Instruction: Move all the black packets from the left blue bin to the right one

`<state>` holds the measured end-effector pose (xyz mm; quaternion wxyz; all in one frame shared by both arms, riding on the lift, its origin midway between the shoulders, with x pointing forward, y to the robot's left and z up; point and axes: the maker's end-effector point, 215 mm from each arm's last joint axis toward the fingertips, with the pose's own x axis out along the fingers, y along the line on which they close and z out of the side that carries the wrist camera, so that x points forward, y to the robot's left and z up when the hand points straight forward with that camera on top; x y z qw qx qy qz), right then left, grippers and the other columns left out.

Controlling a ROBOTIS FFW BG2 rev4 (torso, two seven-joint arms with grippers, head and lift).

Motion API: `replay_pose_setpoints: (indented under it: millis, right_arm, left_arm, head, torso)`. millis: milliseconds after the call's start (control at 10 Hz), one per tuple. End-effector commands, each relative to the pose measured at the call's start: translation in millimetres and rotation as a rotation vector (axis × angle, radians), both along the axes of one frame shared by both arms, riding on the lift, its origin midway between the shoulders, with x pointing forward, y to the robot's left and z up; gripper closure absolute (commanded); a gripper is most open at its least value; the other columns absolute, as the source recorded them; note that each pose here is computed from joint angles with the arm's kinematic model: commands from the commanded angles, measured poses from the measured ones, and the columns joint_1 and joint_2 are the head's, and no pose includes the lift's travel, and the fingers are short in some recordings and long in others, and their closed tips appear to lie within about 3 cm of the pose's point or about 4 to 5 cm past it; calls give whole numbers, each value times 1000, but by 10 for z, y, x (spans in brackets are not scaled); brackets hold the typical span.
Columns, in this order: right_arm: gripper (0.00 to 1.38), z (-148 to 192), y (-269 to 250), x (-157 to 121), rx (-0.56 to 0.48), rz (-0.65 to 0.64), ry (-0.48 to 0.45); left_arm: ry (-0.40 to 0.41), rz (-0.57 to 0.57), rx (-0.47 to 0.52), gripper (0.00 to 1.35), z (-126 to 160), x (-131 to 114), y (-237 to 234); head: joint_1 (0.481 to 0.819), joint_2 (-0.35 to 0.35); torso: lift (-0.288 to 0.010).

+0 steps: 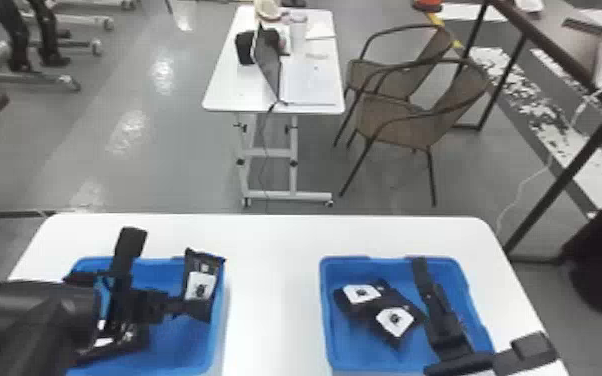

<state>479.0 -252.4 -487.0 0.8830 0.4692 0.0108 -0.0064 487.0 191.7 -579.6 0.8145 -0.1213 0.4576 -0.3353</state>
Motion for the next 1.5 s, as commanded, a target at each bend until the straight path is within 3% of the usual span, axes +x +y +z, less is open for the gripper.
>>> replay_pose_setpoints:
  millis: [0, 400, 600, 900, 1400]
  right_arm:
    - [139, 16, 28, 11, -1, 5, -4]
    - [139, 60, 106, 56, -1, 27, -15]
    - [139, 139, 262, 122, 4, 84, -40]
    - [131, 509, 430, 337, -13, 154, -145]
    - [128, 1208, 748, 617, -123, 318, -342]
  left_arm:
    - [-67, -34, -32, 944, 267, -7, -53]
    - [-159, -120, -163, 946, 848, -177, -291]
    - [-238, -222, -244, 958, 1193, -138, -598]
    - [-341, -388, -278, 957, 1671, 28, -1018]
    - [-269, -609, -443, 957, 1677, -157, -1856]
  head:
    - [695, -69]
    - [695, -89]
    - [695, -96]
    - [695, -119]
    - [695, -166]
  torso:
    - [0]
    - [0]
    - [0]
    - [0]
    - [0]
